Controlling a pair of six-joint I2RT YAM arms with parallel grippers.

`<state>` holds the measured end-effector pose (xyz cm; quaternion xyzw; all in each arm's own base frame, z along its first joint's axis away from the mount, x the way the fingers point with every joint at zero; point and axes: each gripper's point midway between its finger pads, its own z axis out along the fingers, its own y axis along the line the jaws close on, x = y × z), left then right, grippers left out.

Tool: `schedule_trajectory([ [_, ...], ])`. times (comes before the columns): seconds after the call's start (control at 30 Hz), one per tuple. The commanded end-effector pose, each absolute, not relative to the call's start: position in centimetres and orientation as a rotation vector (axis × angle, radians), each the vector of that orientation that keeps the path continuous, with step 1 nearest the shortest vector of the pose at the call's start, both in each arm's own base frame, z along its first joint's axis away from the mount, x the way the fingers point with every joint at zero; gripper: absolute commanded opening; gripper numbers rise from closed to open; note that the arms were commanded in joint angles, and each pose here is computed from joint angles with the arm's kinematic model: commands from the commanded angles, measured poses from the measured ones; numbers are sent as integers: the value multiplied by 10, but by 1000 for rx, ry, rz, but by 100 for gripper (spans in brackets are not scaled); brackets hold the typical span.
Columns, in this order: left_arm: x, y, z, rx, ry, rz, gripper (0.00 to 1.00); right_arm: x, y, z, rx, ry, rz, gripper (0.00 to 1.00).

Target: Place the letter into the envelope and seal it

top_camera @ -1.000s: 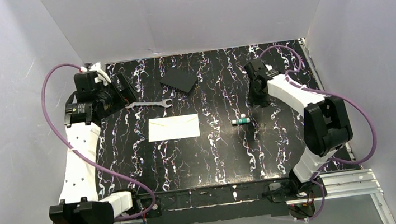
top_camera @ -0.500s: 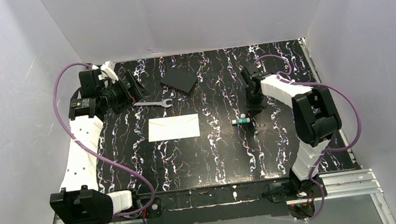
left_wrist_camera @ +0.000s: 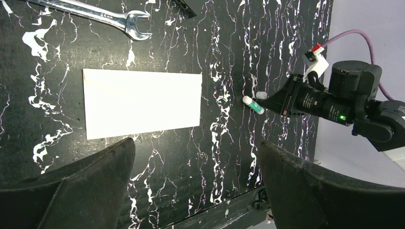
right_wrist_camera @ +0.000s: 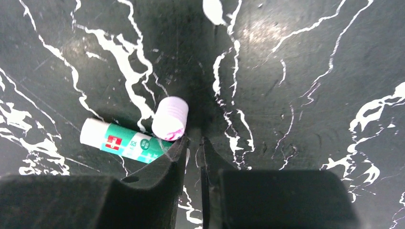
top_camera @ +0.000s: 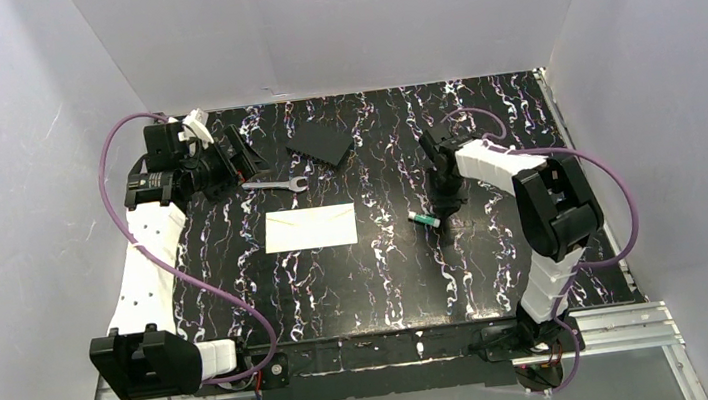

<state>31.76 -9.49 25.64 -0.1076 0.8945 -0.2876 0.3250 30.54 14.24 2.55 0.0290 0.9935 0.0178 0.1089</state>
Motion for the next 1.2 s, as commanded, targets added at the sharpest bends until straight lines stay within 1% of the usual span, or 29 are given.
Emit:
schedule_trajectory([
  [0.0,316,-102,271,-247,2315,-793,98,288,156,41,12,2931,136,26],
  [0.13,317,-104,270,-251,2318,-801,98,282,169,47,-62,2906,190,30],
  [0.27,316,-103,269,-258,2319,-798,98,291,159,64,-13,2829,75,34],
  [0.37,316,-104,269,-257,2318,-800,98,294,166,80,-55,2776,96,46],
  [0.43,315,-105,270,-250,2318,-806,98,289,184,83,-174,2762,178,55],
  [0.47,315,-106,270,-246,2317,-806,98,284,193,80,-247,2770,214,58],
  [0.57,316,-107,270,-242,2318,-809,98,266,215,66,-453,2805,257,62],
  [0.7,316,-107,269,-242,2322,-811,98,251,224,48,-578,2846,170,62],
  [0.9,316,-108,267,-243,2328,-818,98,250,218,38,-602,2837,85,59],
  [0.97,316,-110,266,-243,2332,-826,98,247,219,35,-637,2838,96,55],
  [1.07,317,-112,266,-239,2332,-842,98,240,225,27,-714,2838,144,47],
  [1.17,318,-115,266,-239,2336,-859,98,233,229,18,-765,2836,155,42],
])
